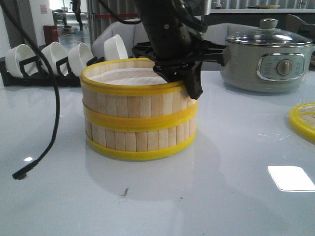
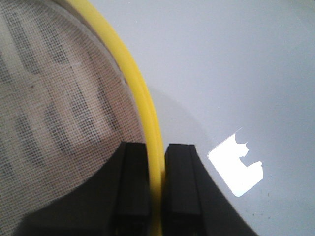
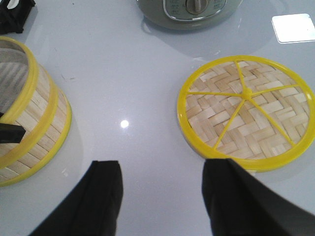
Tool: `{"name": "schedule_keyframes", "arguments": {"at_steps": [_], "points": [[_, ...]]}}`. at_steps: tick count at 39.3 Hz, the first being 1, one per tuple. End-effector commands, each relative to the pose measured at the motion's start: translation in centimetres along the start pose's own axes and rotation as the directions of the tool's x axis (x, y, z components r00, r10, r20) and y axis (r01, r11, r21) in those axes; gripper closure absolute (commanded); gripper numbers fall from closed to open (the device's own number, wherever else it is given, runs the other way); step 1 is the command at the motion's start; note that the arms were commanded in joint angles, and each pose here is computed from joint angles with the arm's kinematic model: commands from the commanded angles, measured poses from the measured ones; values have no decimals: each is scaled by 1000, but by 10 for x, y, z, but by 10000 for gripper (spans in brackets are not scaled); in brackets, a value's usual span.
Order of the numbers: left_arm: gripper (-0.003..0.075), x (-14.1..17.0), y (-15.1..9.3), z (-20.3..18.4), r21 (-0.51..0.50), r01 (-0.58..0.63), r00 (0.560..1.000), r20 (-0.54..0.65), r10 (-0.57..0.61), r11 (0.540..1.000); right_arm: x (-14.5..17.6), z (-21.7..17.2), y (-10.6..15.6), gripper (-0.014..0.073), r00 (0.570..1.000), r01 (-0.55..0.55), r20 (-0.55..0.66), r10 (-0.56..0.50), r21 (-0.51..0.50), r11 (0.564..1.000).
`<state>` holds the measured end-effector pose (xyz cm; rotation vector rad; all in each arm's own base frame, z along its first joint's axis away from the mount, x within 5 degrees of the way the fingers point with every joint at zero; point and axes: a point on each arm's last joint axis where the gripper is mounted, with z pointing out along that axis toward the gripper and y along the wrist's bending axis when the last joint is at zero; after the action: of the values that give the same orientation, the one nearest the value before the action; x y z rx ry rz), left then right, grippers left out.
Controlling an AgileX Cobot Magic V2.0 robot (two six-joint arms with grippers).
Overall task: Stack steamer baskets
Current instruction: 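Lower the held basket onto the middle basket and open the left gripper, then raise the left gripper away from the stacked baskets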
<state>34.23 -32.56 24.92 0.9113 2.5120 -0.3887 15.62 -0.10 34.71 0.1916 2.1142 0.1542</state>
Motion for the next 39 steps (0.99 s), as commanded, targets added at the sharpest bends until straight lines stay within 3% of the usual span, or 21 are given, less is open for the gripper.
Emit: {"name": "schedule_keyframes", "arguments": {"at_steps": [1,7,11,22,25,27,29,32,39], "points": [[558,-18,-10,-37,10,-27,989,145,25,1000,-16,-7,2,117,994,19,105,-18,-4,1000],[343,-20,-9,-45,-8,-41,986,163,41,999,-16,-7,2,117,994,19,105,-18,-4,1000],[243,-21,-10,-51,-8,-41,984,175,42,999,-16,-7,2,117,994,19,105,-18,-4,1000],[238,-34,-13,-96,-17,-57,955,291,59,998,-16,-7,2,117,994,19,105,-18,-4,1000],[300,-41,-14,-120,-29,-64,936,345,71,997,-16,-7,2,117,994,19,105,-18,-4,1000],[441,-45,-13,-136,-45,-68,922,379,80,997,-16,-7,2,117,994,19,105,-18,-4,1000],[662,-48,-9,-154,-55,-60,904,421,78,997,-16,-7,2,117,994,19,105,-18,-4,1000],[591,-50,1,-184,-64,-29,867,494,57,998,-16,-7,2,117,994,19,106,-18,-4,1000],[617,-41,42,-248,-120,71,801,598,15,990,-16,-7,2,117,994,19,106,-18,-4,1000]]}}
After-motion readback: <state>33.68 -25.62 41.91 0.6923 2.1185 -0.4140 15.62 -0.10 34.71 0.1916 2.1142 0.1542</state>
